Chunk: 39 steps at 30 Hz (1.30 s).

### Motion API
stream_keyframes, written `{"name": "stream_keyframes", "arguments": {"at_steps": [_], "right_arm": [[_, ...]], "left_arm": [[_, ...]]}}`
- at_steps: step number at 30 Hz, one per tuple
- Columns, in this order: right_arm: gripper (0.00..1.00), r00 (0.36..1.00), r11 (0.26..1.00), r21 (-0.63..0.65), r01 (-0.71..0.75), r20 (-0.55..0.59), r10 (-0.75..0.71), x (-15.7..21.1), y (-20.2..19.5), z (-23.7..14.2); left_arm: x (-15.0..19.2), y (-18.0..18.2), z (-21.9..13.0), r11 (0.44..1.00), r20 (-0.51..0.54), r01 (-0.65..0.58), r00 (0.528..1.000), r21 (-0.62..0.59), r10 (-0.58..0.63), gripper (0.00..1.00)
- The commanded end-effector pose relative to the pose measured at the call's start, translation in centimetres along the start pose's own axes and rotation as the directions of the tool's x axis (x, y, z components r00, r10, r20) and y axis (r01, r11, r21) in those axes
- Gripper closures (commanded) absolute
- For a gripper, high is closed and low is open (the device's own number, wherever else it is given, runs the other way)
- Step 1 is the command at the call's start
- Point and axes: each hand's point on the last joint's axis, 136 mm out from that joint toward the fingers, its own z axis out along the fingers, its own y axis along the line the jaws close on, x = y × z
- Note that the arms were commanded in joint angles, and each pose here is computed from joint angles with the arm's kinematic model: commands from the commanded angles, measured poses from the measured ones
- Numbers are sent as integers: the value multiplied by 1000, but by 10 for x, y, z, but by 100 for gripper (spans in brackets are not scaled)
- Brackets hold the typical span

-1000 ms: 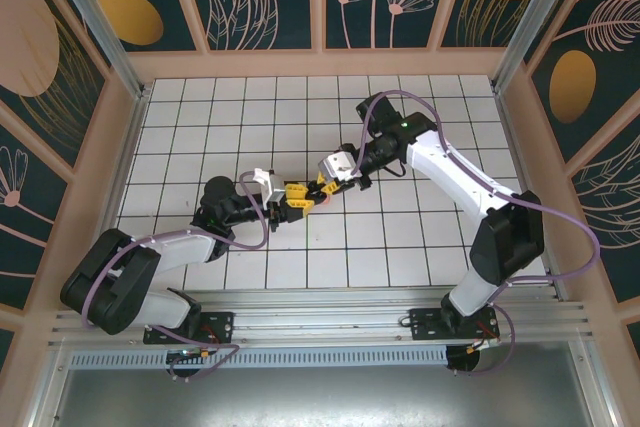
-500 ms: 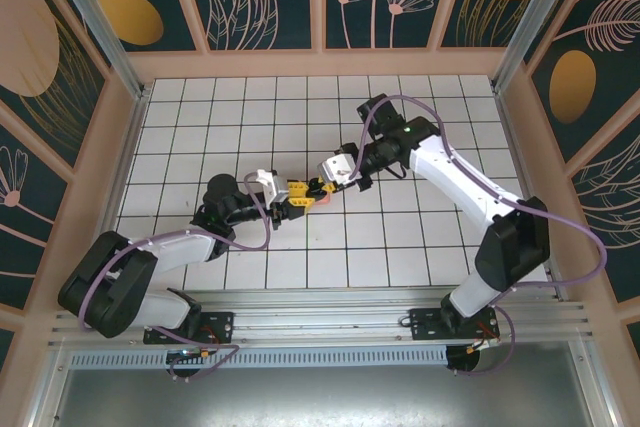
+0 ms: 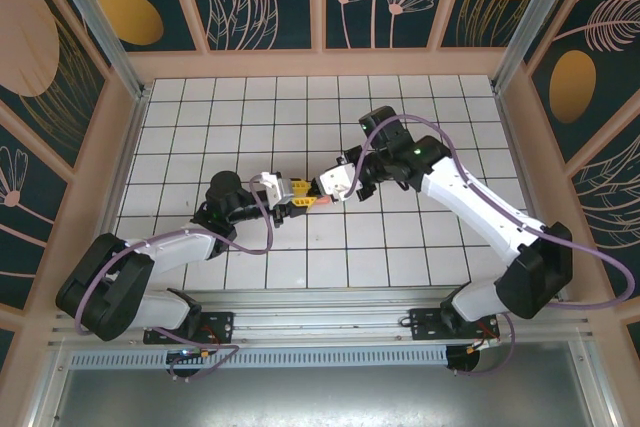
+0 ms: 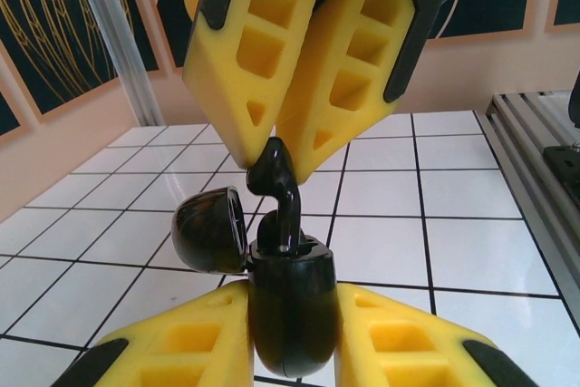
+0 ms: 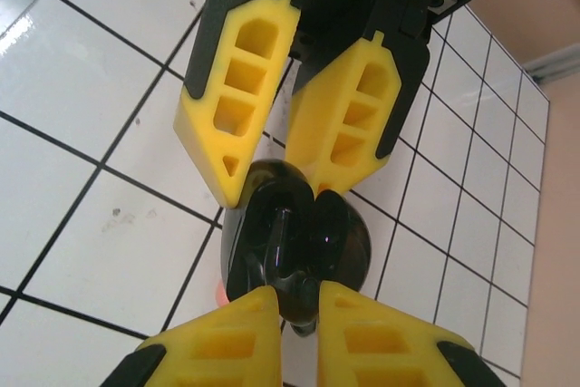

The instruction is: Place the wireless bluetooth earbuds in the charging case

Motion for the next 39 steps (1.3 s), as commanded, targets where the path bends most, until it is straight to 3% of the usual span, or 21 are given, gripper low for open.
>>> {"name": "stream_keyframes", "arguments": {"at_steps": [1,13,39], "right_arm": [[87,998,998,51,33,-48,-31,-5,-7,-6],[87,960,996,-11,90,-265,-90,11,6,-1],[87,924,989,-46,142,-353,-149,16,2,10]], "left_arm": [[-11,4,2,998,5,-59,998,-9,60,76],[-11,4,2,998,-4,-61,998,-11,61,76],[-18,2,1,998,19,-69,997,0,69,77]]}}
